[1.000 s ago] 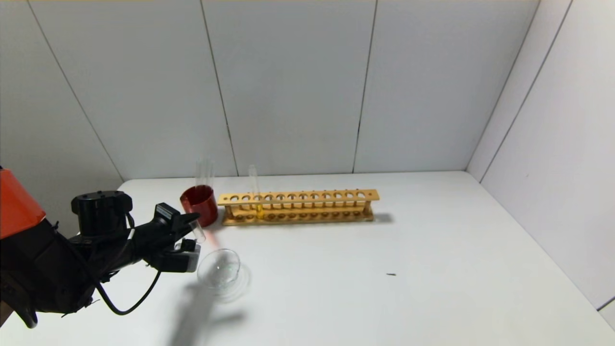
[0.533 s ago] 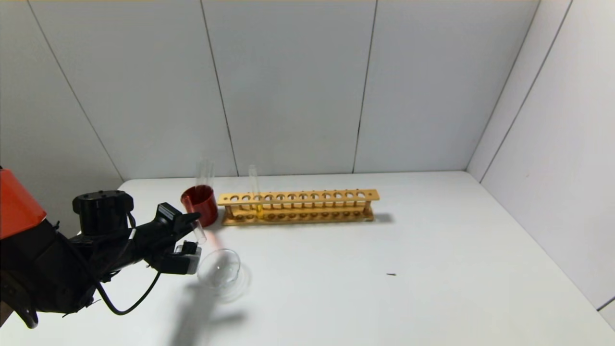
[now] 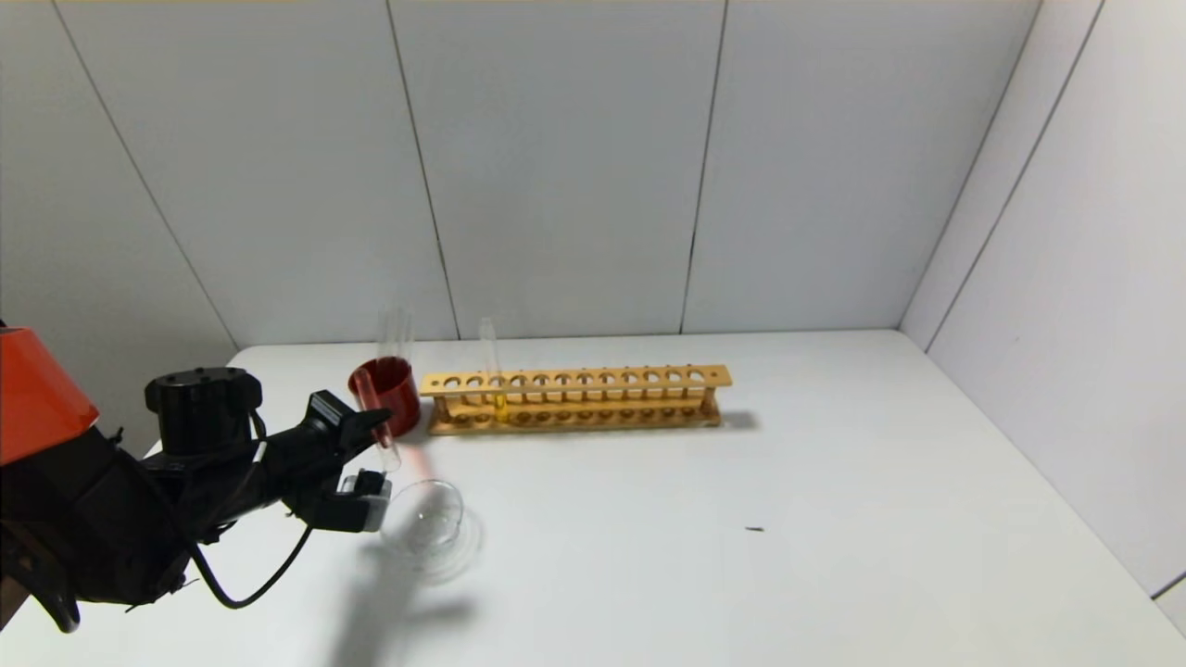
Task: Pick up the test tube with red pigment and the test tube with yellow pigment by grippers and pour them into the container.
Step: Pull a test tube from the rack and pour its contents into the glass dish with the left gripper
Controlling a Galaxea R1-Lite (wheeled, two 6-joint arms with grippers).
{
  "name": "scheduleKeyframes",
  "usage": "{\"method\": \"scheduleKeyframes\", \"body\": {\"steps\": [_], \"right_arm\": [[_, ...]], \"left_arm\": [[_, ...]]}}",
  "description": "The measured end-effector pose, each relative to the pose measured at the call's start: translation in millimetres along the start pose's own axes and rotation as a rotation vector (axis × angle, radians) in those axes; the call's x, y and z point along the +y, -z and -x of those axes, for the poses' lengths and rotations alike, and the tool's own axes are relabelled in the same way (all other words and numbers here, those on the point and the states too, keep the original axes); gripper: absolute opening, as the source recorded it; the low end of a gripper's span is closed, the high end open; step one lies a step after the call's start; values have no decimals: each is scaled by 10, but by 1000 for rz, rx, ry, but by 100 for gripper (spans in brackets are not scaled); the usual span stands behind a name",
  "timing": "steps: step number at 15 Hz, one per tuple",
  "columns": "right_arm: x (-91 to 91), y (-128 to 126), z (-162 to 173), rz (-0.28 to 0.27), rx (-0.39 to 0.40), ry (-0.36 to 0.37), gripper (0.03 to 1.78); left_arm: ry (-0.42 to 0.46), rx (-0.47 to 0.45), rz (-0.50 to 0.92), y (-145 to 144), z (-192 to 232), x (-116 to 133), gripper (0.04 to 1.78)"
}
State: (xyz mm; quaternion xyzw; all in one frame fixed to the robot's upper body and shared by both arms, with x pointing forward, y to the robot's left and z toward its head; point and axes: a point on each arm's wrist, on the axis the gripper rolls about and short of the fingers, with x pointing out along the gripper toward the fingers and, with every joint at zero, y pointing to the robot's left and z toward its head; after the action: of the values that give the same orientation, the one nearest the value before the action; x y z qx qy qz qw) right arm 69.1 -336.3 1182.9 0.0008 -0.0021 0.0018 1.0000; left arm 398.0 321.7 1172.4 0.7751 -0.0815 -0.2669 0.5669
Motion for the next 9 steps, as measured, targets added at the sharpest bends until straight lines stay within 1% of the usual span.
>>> {"method": "scheduleKeyframes", "body": {"steps": [9], "right_arm": [[0,0,0,0,0,0,175]], "left_arm": [[-16,-6,-99,-25,-29,12,30]]}}
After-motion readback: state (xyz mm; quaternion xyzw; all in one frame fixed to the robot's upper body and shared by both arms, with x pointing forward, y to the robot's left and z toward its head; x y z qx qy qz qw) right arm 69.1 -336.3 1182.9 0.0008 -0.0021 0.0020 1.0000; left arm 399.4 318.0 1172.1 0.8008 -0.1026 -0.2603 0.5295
